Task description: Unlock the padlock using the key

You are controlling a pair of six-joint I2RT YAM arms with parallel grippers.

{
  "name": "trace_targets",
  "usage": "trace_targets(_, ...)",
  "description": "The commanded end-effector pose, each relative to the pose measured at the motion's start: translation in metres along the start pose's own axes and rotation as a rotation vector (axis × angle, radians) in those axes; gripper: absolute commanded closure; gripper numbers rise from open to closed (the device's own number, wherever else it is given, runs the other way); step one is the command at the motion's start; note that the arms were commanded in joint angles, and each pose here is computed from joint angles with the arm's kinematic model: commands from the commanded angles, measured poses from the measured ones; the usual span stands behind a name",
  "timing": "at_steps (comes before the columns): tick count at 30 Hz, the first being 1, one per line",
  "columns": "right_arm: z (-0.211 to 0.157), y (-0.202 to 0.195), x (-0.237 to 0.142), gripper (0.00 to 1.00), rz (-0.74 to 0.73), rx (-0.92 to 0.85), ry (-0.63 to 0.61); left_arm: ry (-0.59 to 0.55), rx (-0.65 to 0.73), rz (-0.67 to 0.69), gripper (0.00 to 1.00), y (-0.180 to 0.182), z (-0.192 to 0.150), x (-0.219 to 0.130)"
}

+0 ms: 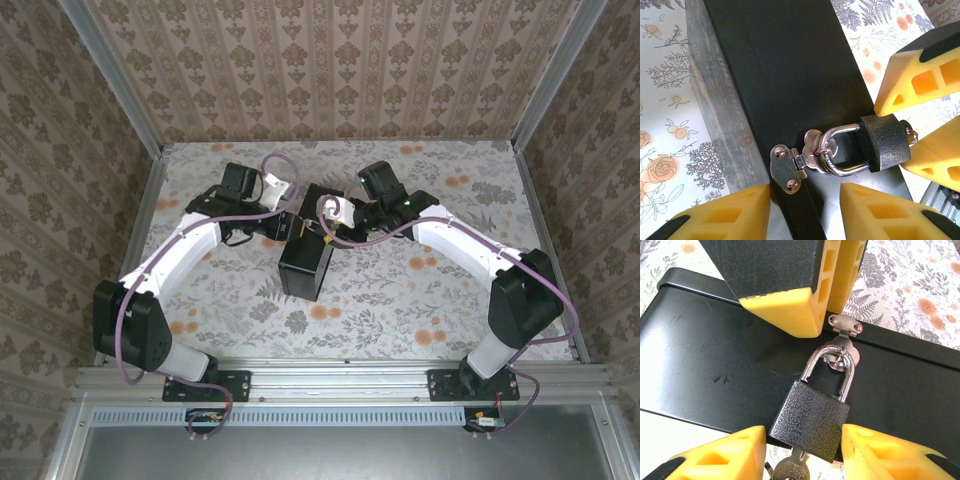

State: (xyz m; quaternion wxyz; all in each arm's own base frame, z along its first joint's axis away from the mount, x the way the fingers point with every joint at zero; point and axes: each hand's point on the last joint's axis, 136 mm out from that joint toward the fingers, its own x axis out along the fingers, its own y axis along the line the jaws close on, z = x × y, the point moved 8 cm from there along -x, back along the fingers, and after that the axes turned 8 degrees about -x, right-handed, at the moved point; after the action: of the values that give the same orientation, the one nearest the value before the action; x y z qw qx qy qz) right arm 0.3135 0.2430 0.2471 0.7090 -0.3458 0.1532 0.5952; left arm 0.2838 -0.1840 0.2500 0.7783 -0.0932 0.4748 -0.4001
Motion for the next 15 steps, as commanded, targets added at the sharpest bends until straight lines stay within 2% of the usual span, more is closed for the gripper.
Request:
trace_targets(1,0.005,-0.015,-0.002,0.57,-0.028,0.085,-0.022,0.026,0.036,-0.051,0.58,-0.008,0.001,0.001)
trace_targets(8,0.013,-0.018,-0.005,0.55,-0.015,0.165,-0.074,0.031,0.040,-0.096,0.59,-0.012,-0.001,0.004)
trace_targets(11,0.010,-0.014,-0.003,0.55,-0.007,0.157,-0.056,0.029,0.044,-0.099,0.59,-0.012,0.000,0.003)
trace_targets(15,0.001,-0.008,-0.002,0.49,0.011,0.111,-0.005,0.026,0.046,-0.098,0.59,-0.012,0.002,0.002)
